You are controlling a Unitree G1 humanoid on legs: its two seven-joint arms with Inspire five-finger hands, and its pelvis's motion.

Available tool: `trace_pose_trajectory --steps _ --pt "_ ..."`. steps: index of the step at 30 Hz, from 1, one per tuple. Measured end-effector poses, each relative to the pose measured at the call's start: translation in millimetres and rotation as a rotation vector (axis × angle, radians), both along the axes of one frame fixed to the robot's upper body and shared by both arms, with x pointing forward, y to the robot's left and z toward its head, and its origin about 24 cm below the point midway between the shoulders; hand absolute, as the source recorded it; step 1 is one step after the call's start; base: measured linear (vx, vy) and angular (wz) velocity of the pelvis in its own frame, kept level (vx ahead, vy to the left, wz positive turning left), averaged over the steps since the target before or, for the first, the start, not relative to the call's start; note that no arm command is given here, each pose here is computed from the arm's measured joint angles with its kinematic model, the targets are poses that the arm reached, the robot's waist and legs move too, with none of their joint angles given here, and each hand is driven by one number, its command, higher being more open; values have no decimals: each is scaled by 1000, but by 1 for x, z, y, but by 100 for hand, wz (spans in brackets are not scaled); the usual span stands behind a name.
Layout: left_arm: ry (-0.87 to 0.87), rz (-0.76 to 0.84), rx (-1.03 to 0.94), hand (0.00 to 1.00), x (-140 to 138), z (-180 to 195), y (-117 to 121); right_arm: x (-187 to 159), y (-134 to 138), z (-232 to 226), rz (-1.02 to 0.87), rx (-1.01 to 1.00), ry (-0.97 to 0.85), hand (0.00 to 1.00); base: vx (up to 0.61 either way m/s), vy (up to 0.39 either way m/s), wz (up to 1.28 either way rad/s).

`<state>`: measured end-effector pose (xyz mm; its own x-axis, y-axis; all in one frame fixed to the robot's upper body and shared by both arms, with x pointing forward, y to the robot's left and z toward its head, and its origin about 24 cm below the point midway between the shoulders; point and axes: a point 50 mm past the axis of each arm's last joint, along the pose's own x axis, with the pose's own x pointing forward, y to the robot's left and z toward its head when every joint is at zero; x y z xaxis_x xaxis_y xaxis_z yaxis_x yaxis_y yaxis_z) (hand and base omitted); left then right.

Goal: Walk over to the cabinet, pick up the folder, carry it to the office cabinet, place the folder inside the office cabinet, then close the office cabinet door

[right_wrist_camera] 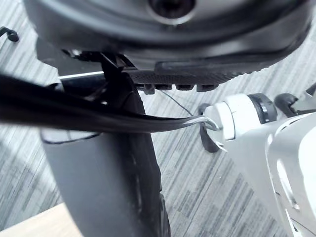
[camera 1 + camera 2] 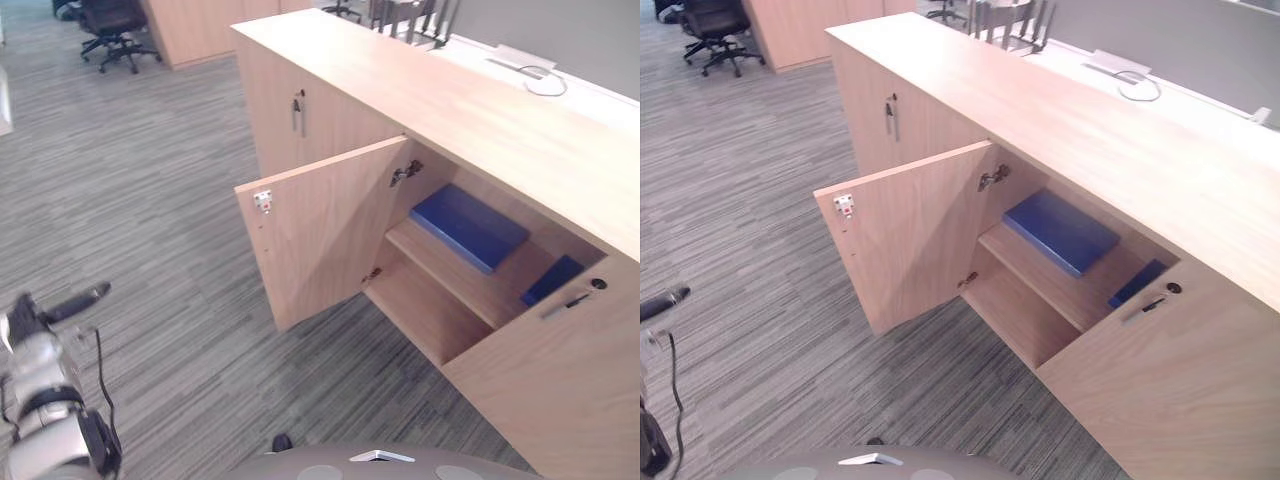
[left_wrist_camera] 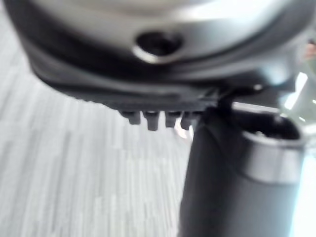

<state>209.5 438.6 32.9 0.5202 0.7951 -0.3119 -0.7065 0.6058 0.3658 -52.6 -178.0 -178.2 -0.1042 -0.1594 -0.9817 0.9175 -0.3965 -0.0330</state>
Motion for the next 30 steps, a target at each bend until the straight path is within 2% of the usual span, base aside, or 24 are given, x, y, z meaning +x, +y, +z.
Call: trace_pose_trajectory --steps 3,6,7,9,10,12,14,17,24,27,30 --pt "122 -184 244 100 48 42 -9 2 1 0 -4 -2 -37 100 2 27 -22" --pt "258 -384 503 100 85 63 -36 4 2 -1 -45 -9 -62 100 -21 31 -22" --pt "267 -403 526 100 87 64 -40 4 2 -1 -44 -9 -62 100 -23 28 -21" --pt "297 -529 674 100 105 70 -64 4 2 -1 -26 -6 -66 100 -17 27 -25" --pt "290 -555 685 100 110 69 -72 4 3 -1 -16 -4 -65 100 -10 30 -39" --pt "270 -653 655 100 123 49 -106 4 1 0 26 -4 -63 100 -11 31 -40" --pt "342 -728 695 100 126 32 -127 8 1 -1 62 -4 -72 100 -23 11 -26" --pt "384 -790 702 100 125 17 -140 1 2 0 93 2 -52 100 -14 -12 -13" --pt "578 -918 707 100 113 -18 -149 8 -1 0 219 -5 -59 100 -18 11 -20" --pt "632 -1027 737 100 109 -33 -167 9 -4 0 273 -15 -53 100 -17 57 -25" --pt "607 -1138 790 100 109 -39 -190 12 -5 0 303 -19 -56 100 -8 45 -27"
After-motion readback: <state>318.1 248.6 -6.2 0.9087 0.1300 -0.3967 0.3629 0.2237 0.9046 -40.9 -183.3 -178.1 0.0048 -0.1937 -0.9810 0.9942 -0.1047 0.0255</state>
